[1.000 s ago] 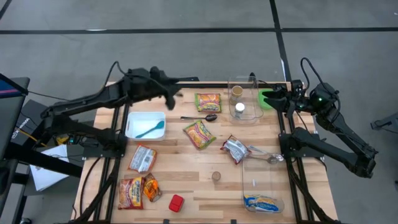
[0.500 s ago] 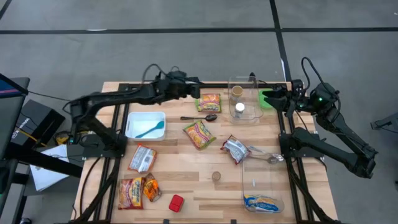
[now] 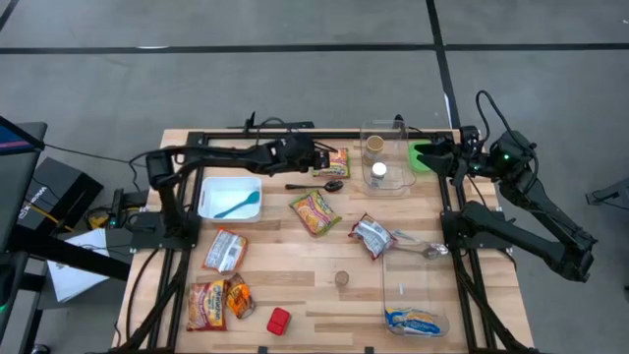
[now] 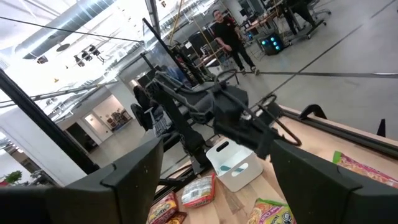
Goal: Pick & Place Food Item
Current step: Put the top green noodle pack into the bottom transparent bin
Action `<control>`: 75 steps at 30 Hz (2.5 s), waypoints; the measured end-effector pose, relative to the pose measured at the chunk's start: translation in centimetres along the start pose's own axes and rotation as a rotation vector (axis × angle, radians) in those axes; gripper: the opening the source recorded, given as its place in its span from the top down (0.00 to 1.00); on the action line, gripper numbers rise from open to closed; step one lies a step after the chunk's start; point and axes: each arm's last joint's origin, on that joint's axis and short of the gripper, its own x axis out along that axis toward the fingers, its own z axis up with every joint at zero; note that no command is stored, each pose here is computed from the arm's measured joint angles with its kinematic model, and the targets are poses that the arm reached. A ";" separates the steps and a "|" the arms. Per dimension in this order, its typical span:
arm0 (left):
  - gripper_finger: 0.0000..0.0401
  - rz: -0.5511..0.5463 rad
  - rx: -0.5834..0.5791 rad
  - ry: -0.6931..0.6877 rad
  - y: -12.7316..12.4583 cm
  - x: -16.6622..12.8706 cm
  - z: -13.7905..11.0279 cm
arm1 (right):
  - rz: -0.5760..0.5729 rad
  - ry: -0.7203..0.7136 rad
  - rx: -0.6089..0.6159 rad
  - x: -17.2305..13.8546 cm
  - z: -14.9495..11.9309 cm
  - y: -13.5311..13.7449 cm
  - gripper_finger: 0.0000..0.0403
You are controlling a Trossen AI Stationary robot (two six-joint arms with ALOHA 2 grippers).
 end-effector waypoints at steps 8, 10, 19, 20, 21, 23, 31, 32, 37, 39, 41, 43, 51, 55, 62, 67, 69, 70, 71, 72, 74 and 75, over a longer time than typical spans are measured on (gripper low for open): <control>0.61 0.093 -0.033 0.057 1.2 1.7 -1.7 | 0.000 0.001 -0.007 0.0 0.0 0.0 0.28; 0.61 0.103 -0.034 0.062 1.4 2.1 -1.9 | 0.000 0.001 -0.007 0.0 0.0 0.0 0.28; 0.61 0.143 -0.043 0.085 2.4 3.8 -2.9 | -0.006 0.008 0.007 0.0 -0.1 -0.1 0.28; 0.61 0.151 -0.041 0.086 2.5 4.1 -3.1 | -0.006 0.008 0.009 0.0 -0.1 -0.1 0.28; 0.61 0.150 -0.041 0.079 2.6 4.3 -3.1 | -0.007 0.008 0.014 0.0 -0.1 -0.1 0.28; 0.61 0.130 -0.047 0.068 2.5 4.6 -3.2 | -0.008 0.010 0.016 0.0 -0.1 -0.1 0.28; 0.61 0.090 -0.049 0.046 2.3 5.1 -3.1 | -0.008 0.010 0.027 0.0 -0.1 -0.1 0.28; 0.61 0.089 -0.036 0.044 2.3 5.2 -3.0 | -0.008 0.010 0.027 0.0 -0.1 -0.1 0.28; 0.67 0.084 -0.028 0.040 2.3 5.2 -2.9 | -0.008 0.010 0.027 0.0 -0.1 -0.1 0.28; 0.71 0.082 -0.028 0.039 2.3 5.2 -2.9 | -0.008 0.010 0.026 0.0 -0.1 -0.1 0.28; 0.76 0.076 -0.009 0.037 2.2 5.2 -2.9 | -0.008 0.010 0.026 0.0 -0.1 -0.1 0.28; 0.83 0.061 0.020 0.031 2.1 5.2 -2.8 | -0.008 0.010 0.024 0.0 -0.1 -0.1 0.28; 0.99 0.021 0.039 0.019 1.7 5.2 -2.7 | -0.008 0.011 0.025 0.0 -0.1 -0.1 0.28; 1.00 -0.015 0.058 0.044 1.3 4.9 -2.9 | -0.008 0.011 0.026 0.0 -0.1 -0.1 0.28; 1.00 -0.126 0.069 0.023 -1.0 2.8 -2.9 | -0.004 0.013 0.027 0.0 -0.1 -0.1 0.28; 1.00 -0.207 0.111 -0.014 -2.6 0.2 -2.1 | -0.003 0.013 0.026 0.0 -0.1 0.0 0.28; 1.00 -0.231 0.126 -0.028 -3.1 -0.9 -1.6 | -0.002 0.010 0.023 0.0 -0.1 0.0 0.28; 1.00 -0.248 0.126 -0.039 -3.4 -1.4 -1.3 | 0.001 0.008 0.018 0.0 -0.1 0.0 0.28; 1.00 -0.262 0.122 -0.046 -3.6 -1.9 -1.1 | 0.003 0.006 0.013 0.0 0.0 0.0 0.28; 1.00 -0.277 0.123 -0.048 -3.8 -2.3 -0.9 | 0.004 0.004 0.011 0.0 0.0 0.0 0.28; 1.00 -0.310 0.139 -0.045 -4.1 -3.0 -0.5 | 0.007 0.001 0.009 0.0 0.0 0.1 0.28; 1.00 -0.324 0.141 -0.043 -4.2 -3.4 -0.4 | 0.008 -0.002 0.006 0.0 0.0 0.1 0.28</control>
